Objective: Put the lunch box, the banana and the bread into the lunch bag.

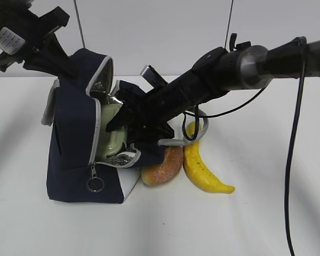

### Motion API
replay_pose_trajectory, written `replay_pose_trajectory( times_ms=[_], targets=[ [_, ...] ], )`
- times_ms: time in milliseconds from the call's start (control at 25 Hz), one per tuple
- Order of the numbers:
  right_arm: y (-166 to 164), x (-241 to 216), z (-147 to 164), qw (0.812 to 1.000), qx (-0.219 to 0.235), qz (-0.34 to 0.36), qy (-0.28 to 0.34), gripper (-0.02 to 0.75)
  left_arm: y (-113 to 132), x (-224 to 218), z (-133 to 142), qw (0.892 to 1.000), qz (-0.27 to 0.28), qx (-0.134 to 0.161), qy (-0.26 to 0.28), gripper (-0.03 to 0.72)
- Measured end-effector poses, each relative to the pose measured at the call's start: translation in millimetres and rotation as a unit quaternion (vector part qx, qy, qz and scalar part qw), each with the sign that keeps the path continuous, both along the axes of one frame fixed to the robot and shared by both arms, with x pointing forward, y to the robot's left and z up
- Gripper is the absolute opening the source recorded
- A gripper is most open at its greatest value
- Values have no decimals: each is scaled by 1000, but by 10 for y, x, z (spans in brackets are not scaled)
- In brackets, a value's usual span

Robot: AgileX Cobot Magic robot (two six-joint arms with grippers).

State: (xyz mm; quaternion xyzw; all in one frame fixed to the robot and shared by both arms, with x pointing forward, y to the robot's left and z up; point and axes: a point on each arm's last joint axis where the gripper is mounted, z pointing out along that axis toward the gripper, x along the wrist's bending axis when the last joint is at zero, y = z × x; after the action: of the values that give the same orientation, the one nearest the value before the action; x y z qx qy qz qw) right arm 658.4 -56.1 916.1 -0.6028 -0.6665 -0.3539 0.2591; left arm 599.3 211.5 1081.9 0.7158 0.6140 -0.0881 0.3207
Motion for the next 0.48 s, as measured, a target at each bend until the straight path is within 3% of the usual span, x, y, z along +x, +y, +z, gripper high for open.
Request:
replay_pose_trajectory(
  times_ms=[480],
  targets=[
    [6,-6,20,1000,1,11,-1,498,0,-2,0,1000,-1,0,1,-3]
  ],
)
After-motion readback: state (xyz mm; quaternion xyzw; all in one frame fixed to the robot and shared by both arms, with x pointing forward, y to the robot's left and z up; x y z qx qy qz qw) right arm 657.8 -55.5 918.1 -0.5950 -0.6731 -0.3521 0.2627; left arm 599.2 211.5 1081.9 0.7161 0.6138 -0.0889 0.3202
